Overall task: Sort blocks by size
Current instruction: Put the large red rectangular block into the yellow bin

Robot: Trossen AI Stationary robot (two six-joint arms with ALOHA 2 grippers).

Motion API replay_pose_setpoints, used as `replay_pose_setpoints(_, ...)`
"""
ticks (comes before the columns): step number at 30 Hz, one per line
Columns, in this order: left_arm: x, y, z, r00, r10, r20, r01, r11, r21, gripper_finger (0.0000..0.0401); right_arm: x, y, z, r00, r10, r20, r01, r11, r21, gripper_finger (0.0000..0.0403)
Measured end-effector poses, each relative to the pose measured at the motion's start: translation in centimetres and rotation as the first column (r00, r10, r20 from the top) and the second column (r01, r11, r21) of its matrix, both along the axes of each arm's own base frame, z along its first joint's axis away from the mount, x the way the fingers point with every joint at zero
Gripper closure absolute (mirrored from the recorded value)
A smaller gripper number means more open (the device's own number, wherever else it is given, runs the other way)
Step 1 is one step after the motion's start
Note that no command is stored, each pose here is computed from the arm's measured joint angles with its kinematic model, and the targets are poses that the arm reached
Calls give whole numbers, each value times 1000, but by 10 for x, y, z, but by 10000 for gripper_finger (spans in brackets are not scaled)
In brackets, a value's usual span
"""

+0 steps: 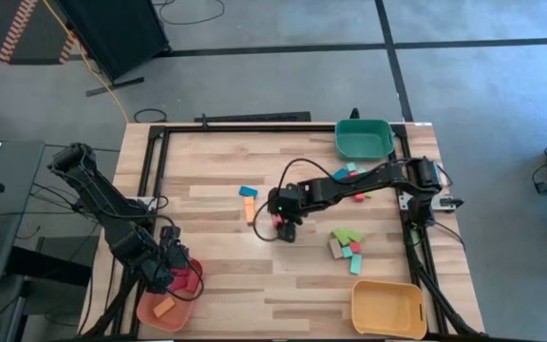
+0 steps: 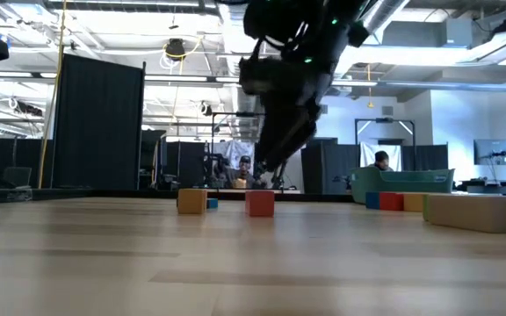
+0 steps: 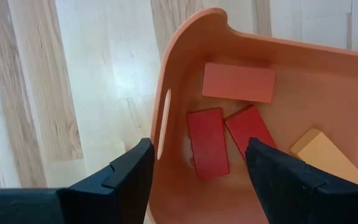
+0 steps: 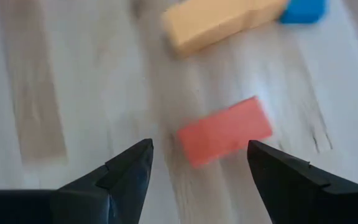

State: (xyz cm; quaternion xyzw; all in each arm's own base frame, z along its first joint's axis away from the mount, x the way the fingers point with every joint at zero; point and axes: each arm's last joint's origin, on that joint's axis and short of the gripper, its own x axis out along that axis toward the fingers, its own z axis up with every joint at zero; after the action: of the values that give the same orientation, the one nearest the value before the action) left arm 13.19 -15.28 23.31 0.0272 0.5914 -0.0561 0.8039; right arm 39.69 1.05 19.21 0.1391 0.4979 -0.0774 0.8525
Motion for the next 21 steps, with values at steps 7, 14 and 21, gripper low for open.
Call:
replay_pose_setpoints(7,0,0,0,1000,10,0,-10,1000,-4,161,4,-7,0,969,-247,19,242,960,138,113)
replay_pose_setpoints(14,0,0,0,1000,3,1,-3,1000,-1,161,7,-10,-5,938,-345,7,337,922,192,113)
replay_pose_setpoints(21,0,0,0,1000,2,4,-2,1000,2,161,4,-14,-15,898,-436,-53,438,885,159,113)
